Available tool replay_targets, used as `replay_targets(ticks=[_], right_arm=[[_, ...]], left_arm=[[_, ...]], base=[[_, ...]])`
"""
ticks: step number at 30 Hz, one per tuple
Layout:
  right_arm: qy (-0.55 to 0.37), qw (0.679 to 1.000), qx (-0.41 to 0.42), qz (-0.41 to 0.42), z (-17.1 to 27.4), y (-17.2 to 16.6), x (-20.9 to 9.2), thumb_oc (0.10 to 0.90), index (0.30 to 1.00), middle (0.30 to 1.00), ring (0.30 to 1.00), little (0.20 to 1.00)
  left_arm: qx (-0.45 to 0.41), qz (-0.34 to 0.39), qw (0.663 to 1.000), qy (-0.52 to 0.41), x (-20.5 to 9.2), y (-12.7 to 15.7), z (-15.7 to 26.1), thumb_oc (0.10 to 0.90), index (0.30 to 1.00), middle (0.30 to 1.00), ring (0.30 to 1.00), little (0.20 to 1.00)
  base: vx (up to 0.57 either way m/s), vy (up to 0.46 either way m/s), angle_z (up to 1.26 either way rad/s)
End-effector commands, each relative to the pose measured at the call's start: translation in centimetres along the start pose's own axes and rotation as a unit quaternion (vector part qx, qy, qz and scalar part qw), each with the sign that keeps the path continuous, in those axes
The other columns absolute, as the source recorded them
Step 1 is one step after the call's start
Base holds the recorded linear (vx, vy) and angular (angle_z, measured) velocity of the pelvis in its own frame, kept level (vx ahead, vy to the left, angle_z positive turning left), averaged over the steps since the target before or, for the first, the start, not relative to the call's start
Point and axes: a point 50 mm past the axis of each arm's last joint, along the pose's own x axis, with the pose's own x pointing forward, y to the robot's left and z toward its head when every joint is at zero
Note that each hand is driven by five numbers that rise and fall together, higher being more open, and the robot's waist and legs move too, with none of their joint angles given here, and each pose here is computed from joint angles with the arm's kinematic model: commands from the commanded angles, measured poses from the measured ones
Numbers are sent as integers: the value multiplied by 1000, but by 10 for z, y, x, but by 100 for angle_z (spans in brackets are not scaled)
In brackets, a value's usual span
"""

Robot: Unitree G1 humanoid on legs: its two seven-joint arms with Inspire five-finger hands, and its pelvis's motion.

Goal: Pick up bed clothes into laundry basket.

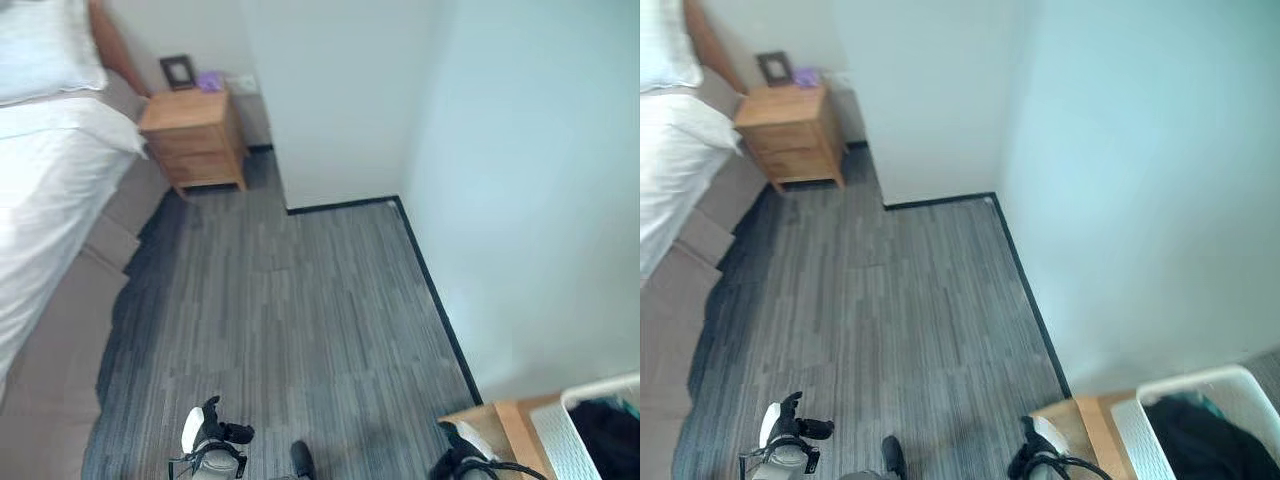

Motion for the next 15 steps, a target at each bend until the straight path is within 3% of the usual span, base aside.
replay_targets(ticks=[1,6,8,9,11,13,15], right_arm=[[-116,992,26,-38,70,-24,10,800,900,900,900,900],[-228,963,66,-128,122,-90,4,800,900,900,900,900],[-287,937,96,-176,145,-130,-8,800,900,900,900,900],[-306,935,104,-146,169,-111,-8,800,900,900,900,900],[-300,938,104,-141,155,-105,-8,800,900,900,900,900],[-381,895,123,-198,150,-142,-43,800,900,900,900,900],[-382,892,127,-205,143,-146,-47,800,900,900,900,900]], left_arm=[[-57,41,991,-117,5,21,53,800,900,900,900,900],[-108,33,973,-199,-3,39,87,800,900,900,900,900],[-135,26,954,-265,-9,61,109,800,900,900,900,900],[-145,24,945,-293,-14,65,120,800,900,900,900,900],[-151,38,944,-292,-15,73,117,800,900,900,900,900],[-208,75,921,-321,-29,107,110,800,900,900,900,900],[-212,77,914,-337,-36,114,112,800,900,900,900,900]], base=[[117,-176,126],[136,-239,164],[-9,-348,193],[-88,-286,127],[-40,-201,82],[-114,-366,78],[-121,-191,118]])
